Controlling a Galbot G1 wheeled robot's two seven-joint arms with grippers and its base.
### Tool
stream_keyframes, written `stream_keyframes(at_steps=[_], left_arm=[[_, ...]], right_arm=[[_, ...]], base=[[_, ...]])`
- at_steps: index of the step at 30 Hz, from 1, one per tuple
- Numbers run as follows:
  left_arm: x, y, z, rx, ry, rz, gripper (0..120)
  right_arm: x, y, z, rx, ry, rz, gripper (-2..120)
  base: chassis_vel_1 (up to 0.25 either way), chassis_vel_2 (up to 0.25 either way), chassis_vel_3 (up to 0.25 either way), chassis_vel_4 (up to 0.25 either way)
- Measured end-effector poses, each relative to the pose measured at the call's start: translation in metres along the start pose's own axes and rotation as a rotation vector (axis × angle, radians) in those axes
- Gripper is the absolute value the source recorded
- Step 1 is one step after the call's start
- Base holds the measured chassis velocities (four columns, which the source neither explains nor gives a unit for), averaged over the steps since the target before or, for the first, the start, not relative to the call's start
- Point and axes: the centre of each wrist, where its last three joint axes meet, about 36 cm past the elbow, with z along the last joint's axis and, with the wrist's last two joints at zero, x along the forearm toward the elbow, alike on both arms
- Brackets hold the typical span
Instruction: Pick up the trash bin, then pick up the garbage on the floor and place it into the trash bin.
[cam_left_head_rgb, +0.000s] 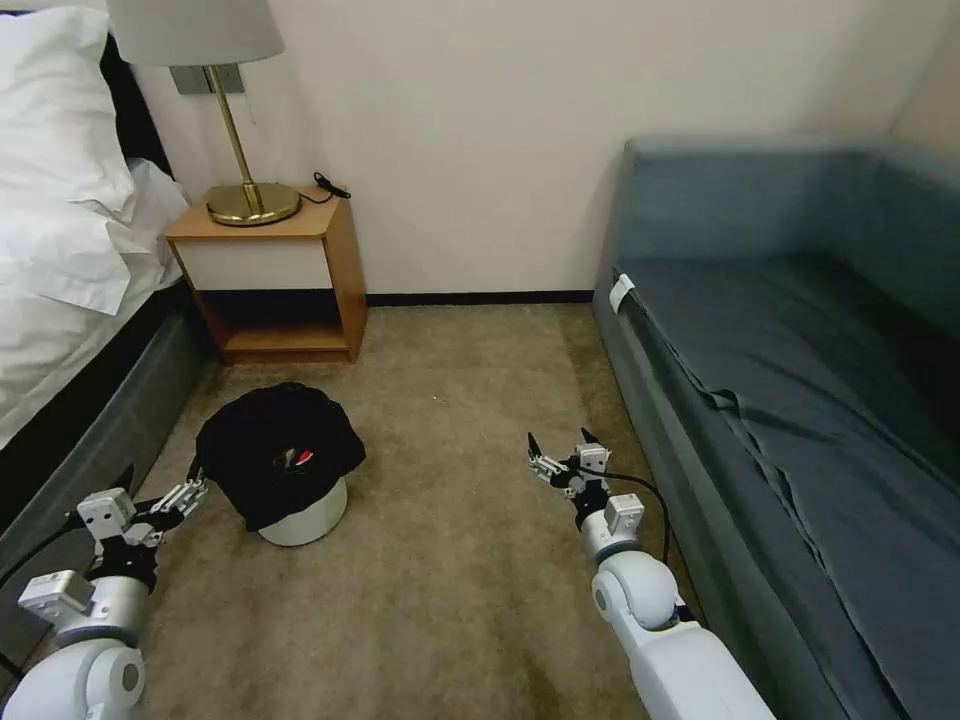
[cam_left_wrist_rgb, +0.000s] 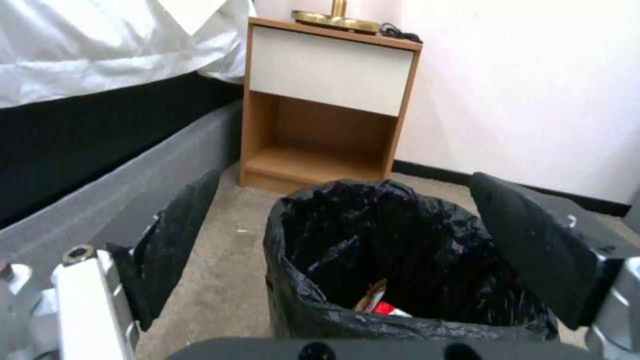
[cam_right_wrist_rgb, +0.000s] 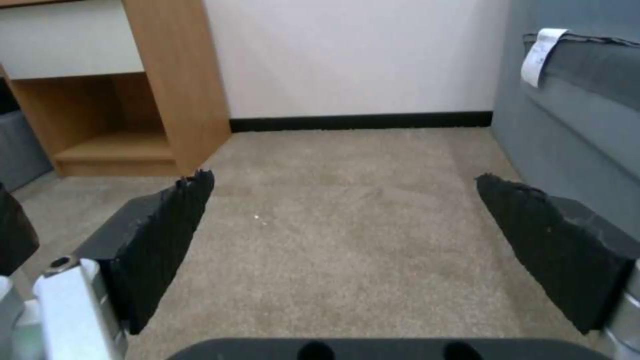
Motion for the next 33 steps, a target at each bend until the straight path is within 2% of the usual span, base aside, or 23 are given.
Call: stream_keyframes(at_steps=[33], left_arm=[[0.0000,0.0000,0.0000,0.000,0.000,0.000,100]], right_arm=[[0.0000,0.0000,0.0000,0.000,0.000,0.000,100]], base=[[0.000,0.000,0.000,0.000]])
